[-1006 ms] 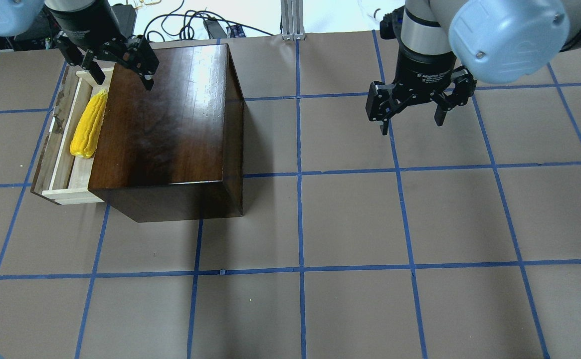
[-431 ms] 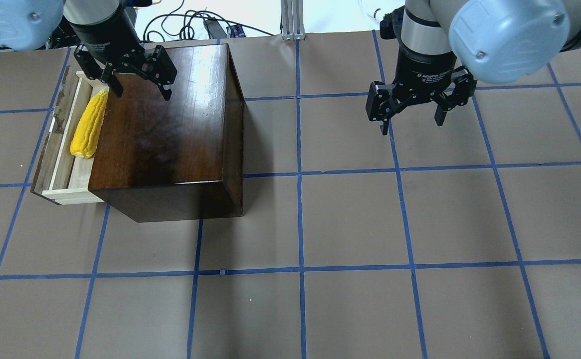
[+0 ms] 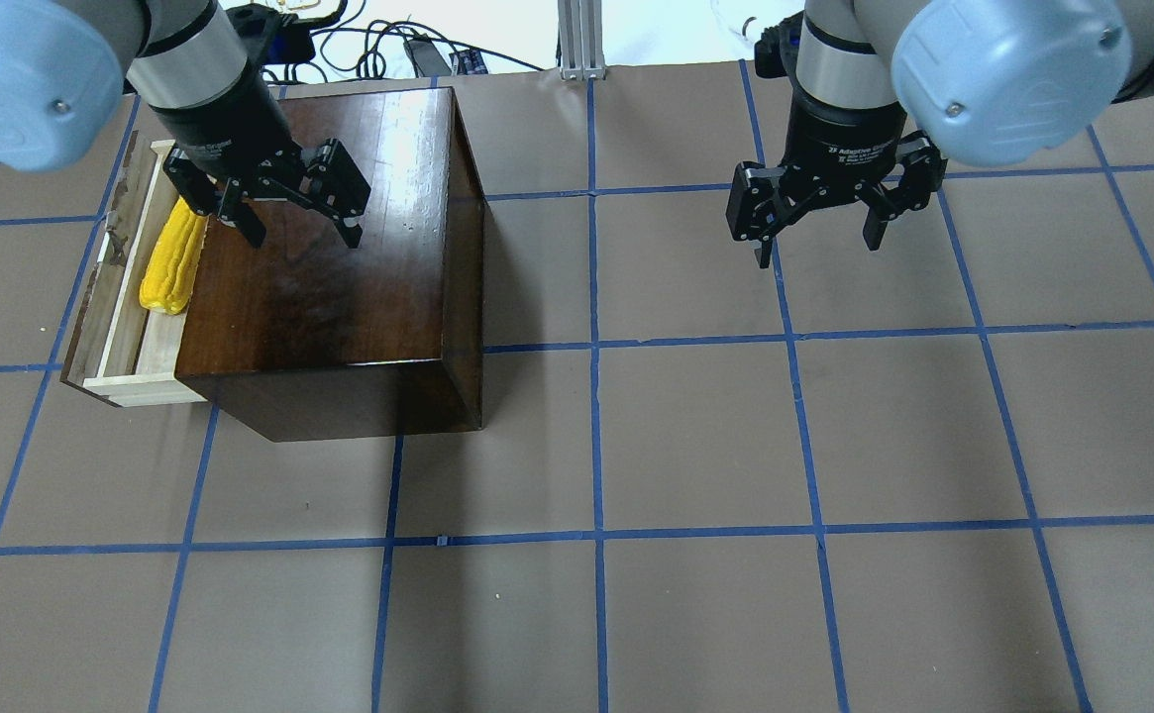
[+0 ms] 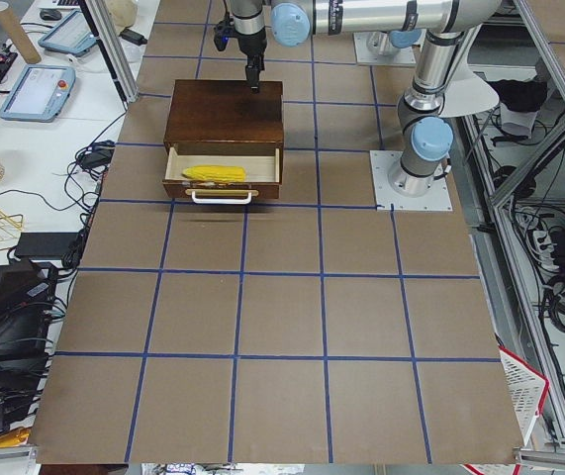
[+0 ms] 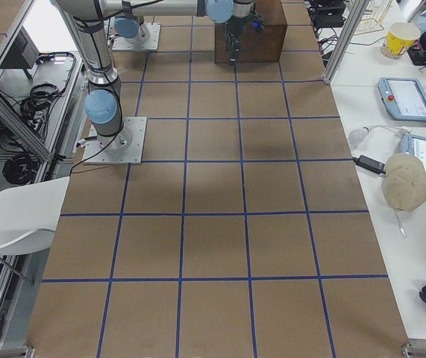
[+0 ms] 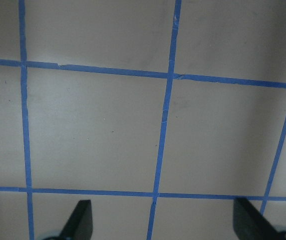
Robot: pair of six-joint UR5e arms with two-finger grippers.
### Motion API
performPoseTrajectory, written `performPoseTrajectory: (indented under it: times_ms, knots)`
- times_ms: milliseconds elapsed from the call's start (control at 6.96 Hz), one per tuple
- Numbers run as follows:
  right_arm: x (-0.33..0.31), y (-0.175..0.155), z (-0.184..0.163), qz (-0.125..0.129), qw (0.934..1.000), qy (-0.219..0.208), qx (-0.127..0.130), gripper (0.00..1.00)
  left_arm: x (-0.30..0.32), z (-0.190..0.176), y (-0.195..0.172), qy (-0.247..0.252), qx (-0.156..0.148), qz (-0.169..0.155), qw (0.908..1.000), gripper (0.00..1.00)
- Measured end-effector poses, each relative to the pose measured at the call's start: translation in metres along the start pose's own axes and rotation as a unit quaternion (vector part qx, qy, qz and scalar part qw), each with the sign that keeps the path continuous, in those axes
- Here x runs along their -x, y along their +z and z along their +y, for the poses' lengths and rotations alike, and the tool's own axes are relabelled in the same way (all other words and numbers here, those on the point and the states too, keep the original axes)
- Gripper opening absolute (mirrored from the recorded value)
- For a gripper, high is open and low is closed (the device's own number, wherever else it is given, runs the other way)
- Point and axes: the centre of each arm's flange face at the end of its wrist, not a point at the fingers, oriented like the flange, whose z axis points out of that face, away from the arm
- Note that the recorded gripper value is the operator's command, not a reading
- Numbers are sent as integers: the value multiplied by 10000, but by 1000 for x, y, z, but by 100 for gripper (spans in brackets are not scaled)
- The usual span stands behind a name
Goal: Open drawer and put corn inside
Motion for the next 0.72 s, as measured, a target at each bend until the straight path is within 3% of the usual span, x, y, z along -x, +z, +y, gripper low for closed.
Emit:
performPoseTrajectory:
  times_ms: [719]
  knots:
    - [0, 0, 0, 0, 10000, 1, 0, 100, 2, 4, -8, -75, -102, -96, 9999, 100]
